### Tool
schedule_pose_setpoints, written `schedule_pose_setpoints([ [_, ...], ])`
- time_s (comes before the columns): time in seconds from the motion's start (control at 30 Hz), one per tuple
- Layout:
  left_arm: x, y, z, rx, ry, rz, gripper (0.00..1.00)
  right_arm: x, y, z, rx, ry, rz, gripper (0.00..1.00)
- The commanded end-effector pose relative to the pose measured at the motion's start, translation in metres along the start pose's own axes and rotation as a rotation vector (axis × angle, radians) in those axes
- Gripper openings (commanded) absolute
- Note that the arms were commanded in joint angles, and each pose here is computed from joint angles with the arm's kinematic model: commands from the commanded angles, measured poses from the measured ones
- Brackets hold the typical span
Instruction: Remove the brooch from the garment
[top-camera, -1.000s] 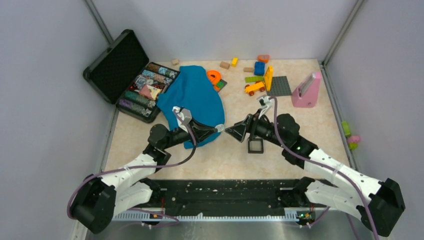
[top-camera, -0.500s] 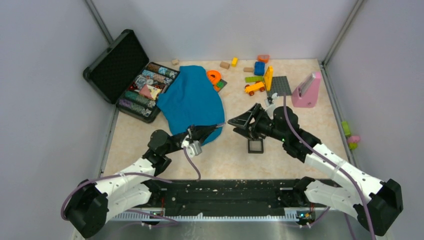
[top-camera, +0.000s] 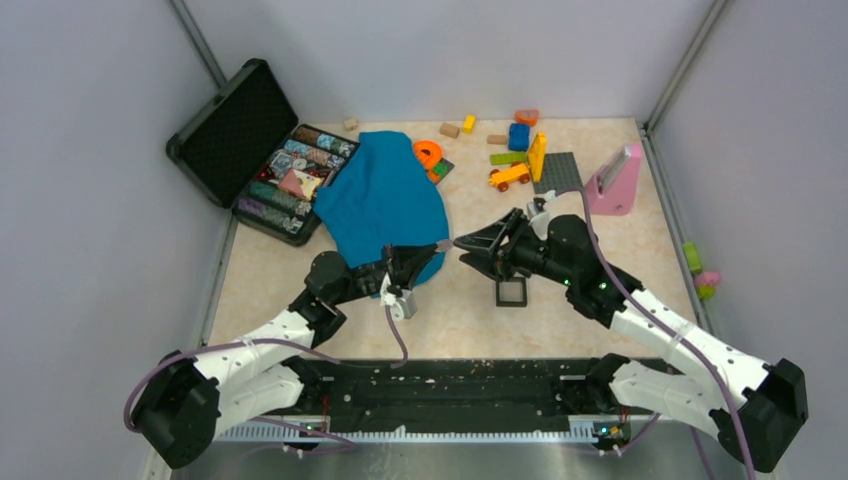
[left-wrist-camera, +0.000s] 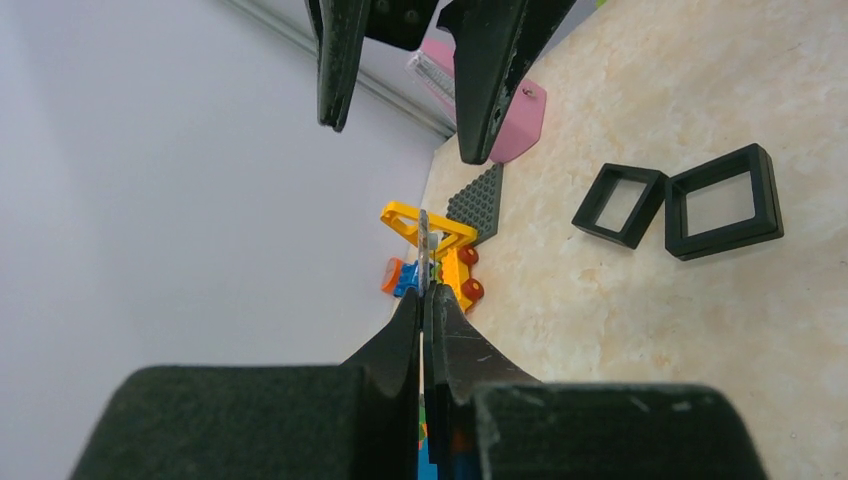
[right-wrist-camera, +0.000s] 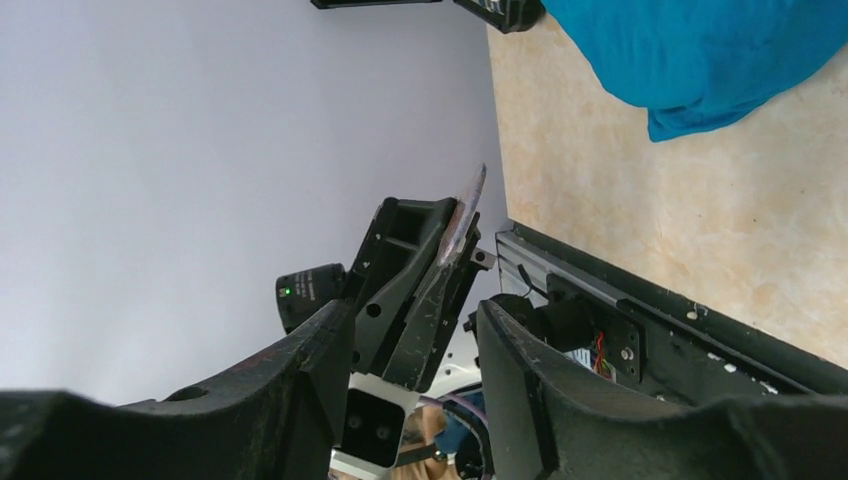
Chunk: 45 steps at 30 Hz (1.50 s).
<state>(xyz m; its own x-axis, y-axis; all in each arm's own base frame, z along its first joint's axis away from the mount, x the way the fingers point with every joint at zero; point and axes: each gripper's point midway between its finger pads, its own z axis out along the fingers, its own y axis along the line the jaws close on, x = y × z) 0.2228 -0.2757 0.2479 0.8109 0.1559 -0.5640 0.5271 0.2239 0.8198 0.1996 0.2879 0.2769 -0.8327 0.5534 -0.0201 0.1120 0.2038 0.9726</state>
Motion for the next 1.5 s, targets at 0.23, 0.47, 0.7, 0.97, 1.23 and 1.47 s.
schedule_pose_setpoints([
  [0.23, -0.024, 0.01, 0.006, 0.033, -0.081, 0.105, 0.0, 0.0, -0.005, 0.022, -0.009, 0.008, 0.05, 0.31],
  [0.47, -0.028, 0.005, 0.006, 0.056, -0.102, 0.113, 0.0, 0.0, -0.007, 0.028, -0.015, 0.013, 0.051, 0.16],
  [0.7, -0.035, -0.007, 0.005, 0.09, -0.15, 0.044, 0.87, -0.012, -0.009, 0.024, -0.012, -0.065, 0.001, 0.0],
  [0.97, -0.032, 0.0, 0.004, -0.101, -0.116, -0.762, 0.98, -0.039, -0.002, 0.0, -0.046, -0.237, -0.459, 0.0],
  [1.23, -0.042, -0.013, 0.013, 0.025, -0.069, -1.037, 0.99, -0.014, -0.004, -0.015, -0.153, -0.119, -0.794, 0.0],
  [1.47, -0.023, -0.019, 0.003, -0.014, -0.027, -0.783, 0.99, 0.008, -0.016, -0.003, -0.125, 0.054, -0.794, 0.0],
])
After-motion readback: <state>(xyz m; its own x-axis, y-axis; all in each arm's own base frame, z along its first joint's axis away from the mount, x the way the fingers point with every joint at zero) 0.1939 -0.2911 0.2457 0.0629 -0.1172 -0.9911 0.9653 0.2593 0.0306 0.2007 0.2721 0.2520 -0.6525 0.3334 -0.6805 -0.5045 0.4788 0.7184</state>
